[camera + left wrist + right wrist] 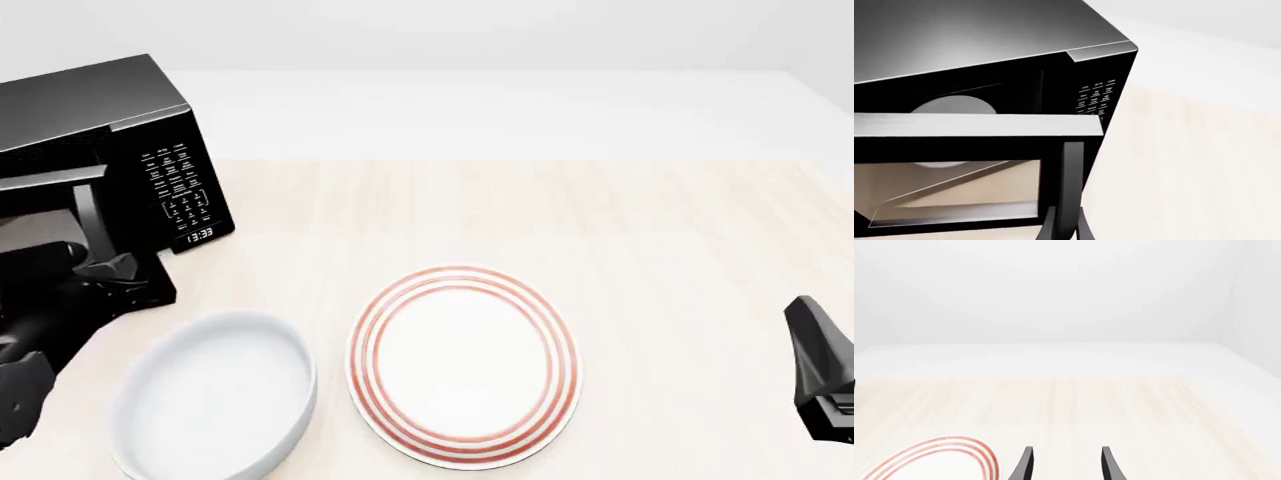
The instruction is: Open the microwave.
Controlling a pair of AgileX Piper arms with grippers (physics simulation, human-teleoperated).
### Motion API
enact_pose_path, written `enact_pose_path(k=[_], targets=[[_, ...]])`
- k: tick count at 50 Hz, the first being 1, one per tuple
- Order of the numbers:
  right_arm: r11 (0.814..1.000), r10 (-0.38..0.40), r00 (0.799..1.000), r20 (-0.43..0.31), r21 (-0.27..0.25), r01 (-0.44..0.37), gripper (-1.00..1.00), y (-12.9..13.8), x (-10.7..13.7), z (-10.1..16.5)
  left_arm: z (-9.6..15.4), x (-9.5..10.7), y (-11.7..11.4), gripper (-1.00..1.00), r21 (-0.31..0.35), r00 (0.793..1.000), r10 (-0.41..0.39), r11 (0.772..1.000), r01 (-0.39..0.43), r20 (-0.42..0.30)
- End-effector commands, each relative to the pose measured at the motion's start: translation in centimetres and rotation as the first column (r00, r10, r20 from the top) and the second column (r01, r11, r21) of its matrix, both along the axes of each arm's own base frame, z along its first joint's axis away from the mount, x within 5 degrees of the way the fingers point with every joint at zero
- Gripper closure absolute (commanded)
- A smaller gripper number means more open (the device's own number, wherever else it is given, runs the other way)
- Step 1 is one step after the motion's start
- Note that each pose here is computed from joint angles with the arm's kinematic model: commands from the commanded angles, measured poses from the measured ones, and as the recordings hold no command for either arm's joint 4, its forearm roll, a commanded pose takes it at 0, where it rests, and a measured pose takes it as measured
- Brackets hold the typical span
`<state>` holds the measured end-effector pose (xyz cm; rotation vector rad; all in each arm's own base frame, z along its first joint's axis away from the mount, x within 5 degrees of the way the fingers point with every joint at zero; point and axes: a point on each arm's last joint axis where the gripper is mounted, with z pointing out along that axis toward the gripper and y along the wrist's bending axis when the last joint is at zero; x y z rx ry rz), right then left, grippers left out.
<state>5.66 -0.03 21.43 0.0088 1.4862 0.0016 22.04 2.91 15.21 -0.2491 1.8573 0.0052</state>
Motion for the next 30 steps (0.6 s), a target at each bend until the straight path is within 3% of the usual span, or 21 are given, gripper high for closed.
enact_pose_path(k=[1,30], targets=[[1.0,0.0,1.0,0.0,0.0,0.0,-1.0,0.0,0.0,0.0,3.8,0.4,-0.3,1.0,0.029,0.978,-0.025,0.999,0.019,0.207],[1.0,0.0,1.0,0.0,0.0,0.0,-1.0,0.0,0.0,0.0,4.2,-1.9,-0.6,1.0,0.043,0.973,-0.029,0.999,0.02,0.228]])
